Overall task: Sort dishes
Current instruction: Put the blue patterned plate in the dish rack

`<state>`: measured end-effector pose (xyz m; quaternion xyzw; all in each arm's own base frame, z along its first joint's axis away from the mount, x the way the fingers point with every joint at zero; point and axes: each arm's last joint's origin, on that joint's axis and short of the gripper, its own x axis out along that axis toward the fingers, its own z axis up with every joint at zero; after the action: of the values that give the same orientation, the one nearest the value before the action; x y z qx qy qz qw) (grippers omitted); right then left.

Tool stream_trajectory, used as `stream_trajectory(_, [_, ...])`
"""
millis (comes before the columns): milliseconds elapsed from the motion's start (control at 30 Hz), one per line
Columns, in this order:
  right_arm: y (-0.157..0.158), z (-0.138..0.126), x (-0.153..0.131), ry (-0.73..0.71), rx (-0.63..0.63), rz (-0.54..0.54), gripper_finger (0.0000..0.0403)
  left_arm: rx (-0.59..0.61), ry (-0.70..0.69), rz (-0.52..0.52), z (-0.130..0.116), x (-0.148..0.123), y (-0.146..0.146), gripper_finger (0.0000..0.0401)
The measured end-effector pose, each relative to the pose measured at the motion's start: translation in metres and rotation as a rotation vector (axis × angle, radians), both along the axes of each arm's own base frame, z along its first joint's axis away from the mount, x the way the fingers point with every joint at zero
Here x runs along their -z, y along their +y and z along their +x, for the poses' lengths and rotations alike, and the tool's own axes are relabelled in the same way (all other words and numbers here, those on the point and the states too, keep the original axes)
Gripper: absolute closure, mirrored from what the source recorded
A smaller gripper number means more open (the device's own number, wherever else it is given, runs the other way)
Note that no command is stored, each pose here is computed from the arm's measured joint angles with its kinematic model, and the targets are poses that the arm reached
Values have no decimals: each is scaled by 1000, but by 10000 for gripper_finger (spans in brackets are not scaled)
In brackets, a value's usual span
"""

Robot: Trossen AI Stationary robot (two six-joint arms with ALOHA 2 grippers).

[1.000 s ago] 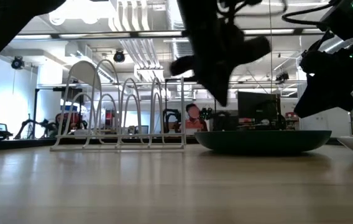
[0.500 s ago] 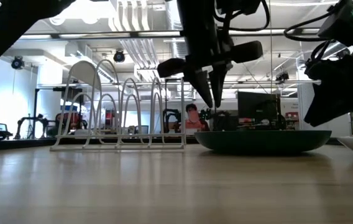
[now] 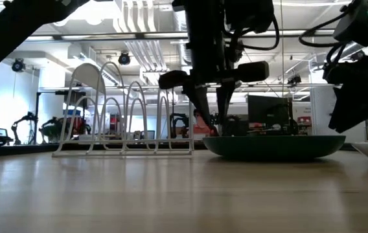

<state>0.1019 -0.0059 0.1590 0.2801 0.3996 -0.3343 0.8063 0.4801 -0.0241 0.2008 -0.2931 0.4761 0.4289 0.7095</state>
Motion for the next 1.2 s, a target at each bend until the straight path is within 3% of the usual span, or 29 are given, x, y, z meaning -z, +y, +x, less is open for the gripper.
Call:
stream_trajectory(200, [0, -10, -3, 98, 63, 21, 228, -16, 8, -2, 0, 4, 5, 288])
stream_trajectory(400, [0, -4, -4, 20, 41, 16, 226, -11, 1, 1, 1, 4, 9, 288])
stream_trajectory(1200, [-2, -8, 22, 124, 106, -12, 252, -10, -15, -19, 3, 20, 15, 288])
